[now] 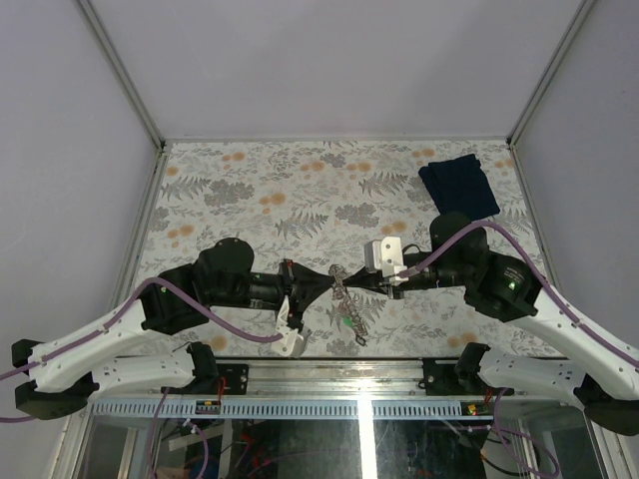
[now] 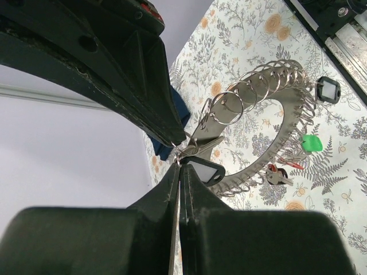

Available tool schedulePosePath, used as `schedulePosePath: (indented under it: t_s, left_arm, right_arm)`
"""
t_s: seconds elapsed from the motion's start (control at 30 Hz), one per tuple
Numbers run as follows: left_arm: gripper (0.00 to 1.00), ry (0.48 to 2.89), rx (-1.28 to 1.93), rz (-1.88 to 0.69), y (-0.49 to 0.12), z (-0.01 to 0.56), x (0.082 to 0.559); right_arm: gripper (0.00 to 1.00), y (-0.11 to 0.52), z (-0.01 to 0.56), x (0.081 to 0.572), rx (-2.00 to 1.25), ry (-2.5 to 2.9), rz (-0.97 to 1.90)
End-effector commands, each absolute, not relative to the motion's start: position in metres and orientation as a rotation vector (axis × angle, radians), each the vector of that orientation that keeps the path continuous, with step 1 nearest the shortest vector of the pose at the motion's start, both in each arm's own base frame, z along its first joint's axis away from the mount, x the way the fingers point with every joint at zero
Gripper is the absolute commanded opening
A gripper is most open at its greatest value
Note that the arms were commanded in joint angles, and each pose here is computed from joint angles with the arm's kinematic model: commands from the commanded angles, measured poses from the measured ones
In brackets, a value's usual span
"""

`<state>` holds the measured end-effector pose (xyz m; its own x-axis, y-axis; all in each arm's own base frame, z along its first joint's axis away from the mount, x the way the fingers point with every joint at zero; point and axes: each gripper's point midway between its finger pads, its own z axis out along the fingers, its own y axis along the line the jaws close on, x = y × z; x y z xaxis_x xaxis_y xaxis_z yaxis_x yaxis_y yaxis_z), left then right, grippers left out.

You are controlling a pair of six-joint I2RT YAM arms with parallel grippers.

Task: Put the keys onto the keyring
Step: Insert the key onto the keyring.

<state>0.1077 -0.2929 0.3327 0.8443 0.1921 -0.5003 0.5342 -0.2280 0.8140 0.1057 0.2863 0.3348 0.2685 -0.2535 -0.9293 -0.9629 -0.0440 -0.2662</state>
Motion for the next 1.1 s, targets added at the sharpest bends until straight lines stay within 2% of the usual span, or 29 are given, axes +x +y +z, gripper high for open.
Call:
schedulePosePath:
  t_s: [0.0, 0.37, 0.8, 1.07]
  left_arm:
    - [0.0, 0.631, 1.834, -0.334, -0.278, 0.324, 0.108]
    - [0.0, 0.634, 1.781, -0.356, -0.281, 0.331, 0.108]
    - [0.0, 0.643, 1.687, -0.347, -0.284, 0.35, 0.114]
    - [0.0, 0.629, 1.692, -0.371, -0.288, 0.348, 0.111]
  right_arm:
    - [0.0, 0.274, 0.376, 0.11, -1.399, 1.078, 0.815]
    - [0.0, 0.274, 0.382, 0.111, -1.312, 1.065, 0.848]
    - [0.0, 0.279, 0.357, 0.107, -1.397, 1.098, 0.87]
    - [0.0, 0.283, 0.36, 0.103, -1.43, 1.059, 0.89]
